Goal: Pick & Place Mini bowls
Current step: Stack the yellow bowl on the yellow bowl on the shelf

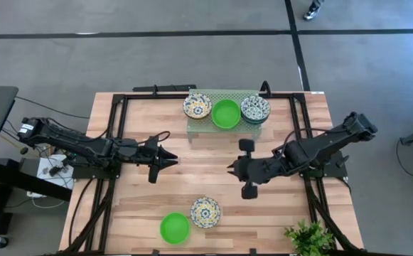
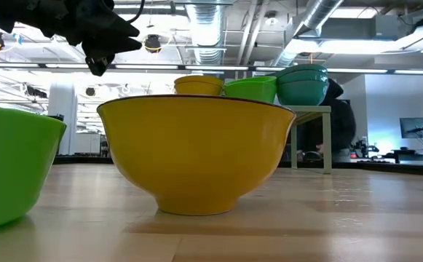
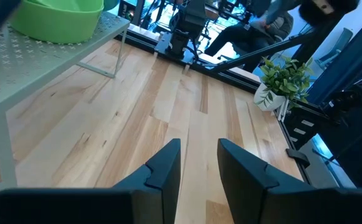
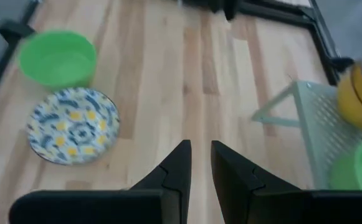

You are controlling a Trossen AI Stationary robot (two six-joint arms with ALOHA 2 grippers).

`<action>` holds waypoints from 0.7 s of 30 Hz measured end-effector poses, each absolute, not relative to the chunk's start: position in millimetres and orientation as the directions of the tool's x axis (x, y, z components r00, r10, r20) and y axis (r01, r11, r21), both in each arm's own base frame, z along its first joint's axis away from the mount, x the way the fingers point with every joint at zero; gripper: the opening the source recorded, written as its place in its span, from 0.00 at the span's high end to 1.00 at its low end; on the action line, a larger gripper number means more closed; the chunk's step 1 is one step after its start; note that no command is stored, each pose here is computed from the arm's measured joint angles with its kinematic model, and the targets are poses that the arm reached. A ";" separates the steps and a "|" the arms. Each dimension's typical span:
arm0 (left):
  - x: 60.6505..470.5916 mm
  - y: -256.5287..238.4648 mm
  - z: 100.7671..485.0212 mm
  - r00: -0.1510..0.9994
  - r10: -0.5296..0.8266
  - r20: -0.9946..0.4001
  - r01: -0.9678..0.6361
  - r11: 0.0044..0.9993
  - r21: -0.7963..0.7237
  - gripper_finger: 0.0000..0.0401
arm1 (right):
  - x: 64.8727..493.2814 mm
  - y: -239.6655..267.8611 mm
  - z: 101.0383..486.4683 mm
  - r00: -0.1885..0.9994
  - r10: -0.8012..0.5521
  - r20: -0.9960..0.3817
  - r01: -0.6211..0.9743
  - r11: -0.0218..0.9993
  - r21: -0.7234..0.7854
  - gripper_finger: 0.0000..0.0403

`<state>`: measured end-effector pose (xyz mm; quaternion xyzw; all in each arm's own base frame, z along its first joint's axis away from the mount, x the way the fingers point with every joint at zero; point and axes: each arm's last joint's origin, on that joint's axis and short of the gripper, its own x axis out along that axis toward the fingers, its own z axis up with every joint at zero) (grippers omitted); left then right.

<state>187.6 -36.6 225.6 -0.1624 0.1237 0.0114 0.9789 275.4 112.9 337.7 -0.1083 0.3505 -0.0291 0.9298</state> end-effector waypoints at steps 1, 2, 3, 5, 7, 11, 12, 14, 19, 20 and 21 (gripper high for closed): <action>187.6 -36.6 225.5 0.969 -0.018 -0.246 -0.063 0.947 -0.315 0.74 | 276.3 113.5 338.2 0.760 -0.117 -0.639 -0.027 0.977 -0.210 0.86; 187.6 -36.6 225.6 0.969 -0.018 -0.246 -0.063 0.947 -0.315 0.74 | 277.6 112.8 337.8 0.767 -0.109 -0.633 -0.026 0.979 -0.201 0.86; 187.7 -36.6 225.6 0.969 -0.018 -0.245 -0.062 0.947 -0.315 0.74 | 278.9 111.6 336.5 0.770 -0.106 -0.630 -0.028 0.980 -0.199 0.86; 187.7 -36.7 225.7 0.970 -0.018 -0.244 -0.062 0.947 -0.315 0.74 | 281.7 109.2 335.0 0.777 -0.103 -0.620 -0.026 0.980 -0.196 0.86; 187.8 -36.7 226.1 0.971 -0.018 -0.240 -0.060 0.947 -0.317 0.74 | 284.0 106.6 336.2 0.787 -0.105 -0.608 -0.013 0.982 -0.187 0.86; 187.8 -36.7 226.2 0.971 -0.019 -0.239 -0.060 0.947 -0.317 0.74 | 289.6 100.3 338.8 0.802 -0.050 -0.595 -0.055 0.986 -0.158 0.86; 187.8 -36.7 226.2 0.971 -0.019 -0.239 -0.060 0.947 -0.317 0.74 | 291.7 98.3 340.1 0.810 -0.030 -0.586 -0.072 0.986 -0.151 0.87; 187.8 -36.7 226.3 0.971 -0.019 -0.239 -0.060 0.947 -0.317 0.74 | 294.9 95.5 342.2 0.821 0.018 -0.571 -0.098 0.989 -0.109 0.88; 187.8 -36.7 226.3 0.971 -0.019 -0.239 -0.059 0.947 -0.317 0.74 | 308.3 99.0 334.0 0.814 0.164 -0.557 -0.213 0.977 -0.023 0.90; 187.8 -36.8 226.2 0.971 -0.020 -0.239 -0.059 0.947 -0.317 0.74 | 311.3 101.2 328.4 0.801 0.170 -0.574 -0.230 0.973 -0.033 0.90; 187.8 -36.8 226.2 0.971 -0.020 -0.239 -0.059 0.947 -0.317 0.74 | 315.4 104.1 324.2 0.797 0.181 -0.576 -0.252 0.967 -0.044 0.89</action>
